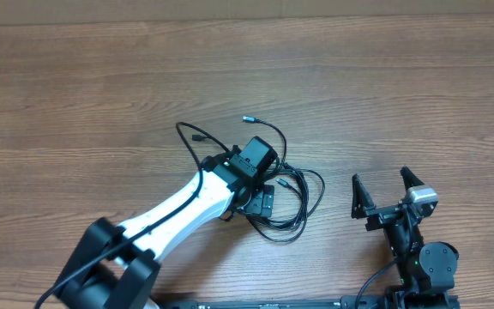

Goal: Untangle cables

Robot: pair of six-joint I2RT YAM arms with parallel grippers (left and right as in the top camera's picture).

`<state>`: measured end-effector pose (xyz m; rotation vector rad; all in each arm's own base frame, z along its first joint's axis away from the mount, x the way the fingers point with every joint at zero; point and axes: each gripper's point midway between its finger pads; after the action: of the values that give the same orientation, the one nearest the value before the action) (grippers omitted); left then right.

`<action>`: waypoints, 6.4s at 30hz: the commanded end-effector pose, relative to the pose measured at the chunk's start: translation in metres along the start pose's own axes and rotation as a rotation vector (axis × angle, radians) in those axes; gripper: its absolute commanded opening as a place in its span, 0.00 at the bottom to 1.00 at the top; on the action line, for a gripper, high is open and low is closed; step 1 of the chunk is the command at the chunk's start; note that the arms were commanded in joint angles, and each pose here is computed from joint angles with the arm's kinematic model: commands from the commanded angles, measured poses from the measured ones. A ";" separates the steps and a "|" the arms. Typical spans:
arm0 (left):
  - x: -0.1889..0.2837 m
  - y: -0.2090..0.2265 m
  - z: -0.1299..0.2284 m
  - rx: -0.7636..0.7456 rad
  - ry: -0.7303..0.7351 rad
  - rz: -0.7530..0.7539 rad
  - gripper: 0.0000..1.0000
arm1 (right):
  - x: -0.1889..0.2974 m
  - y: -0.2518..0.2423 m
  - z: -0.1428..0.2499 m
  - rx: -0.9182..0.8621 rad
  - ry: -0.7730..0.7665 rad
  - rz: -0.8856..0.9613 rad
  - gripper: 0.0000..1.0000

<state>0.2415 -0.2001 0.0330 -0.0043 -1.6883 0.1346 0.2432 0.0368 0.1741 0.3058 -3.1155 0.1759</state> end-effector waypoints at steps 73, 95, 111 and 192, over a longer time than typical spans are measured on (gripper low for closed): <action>0.070 -0.063 -0.060 -0.081 -0.120 0.129 0.04 | 0.000 0.002 0.002 0.001 -0.005 -0.007 1.00; 0.215 -0.058 -0.059 -0.155 -0.332 0.297 0.04 | 0.000 0.002 0.002 0.001 -0.005 -0.007 1.00; 0.236 -0.088 -0.009 -0.690 -0.259 0.521 0.04 | 0.000 0.002 -0.001 -0.086 -0.016 -0.008 1.00; 0.290 -0.132 -0.076 0.434 -0.163 0.892 0.04 | 0.046 0.039 -0.097 -1.268 0.291 -0.154 0.82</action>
<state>0.2991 -0.2932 0.3208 -0.3633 -1.7017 1.1679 0.1908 0.0780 0.2561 0.3734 -2.2500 -1.4719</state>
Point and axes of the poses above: each gripper's point midway between its finger pads, its own x axis back along the fingers, its own y axis along the line the jaws close on, z = x × y, and after that the axes turned 12 degrees about x, right-handed
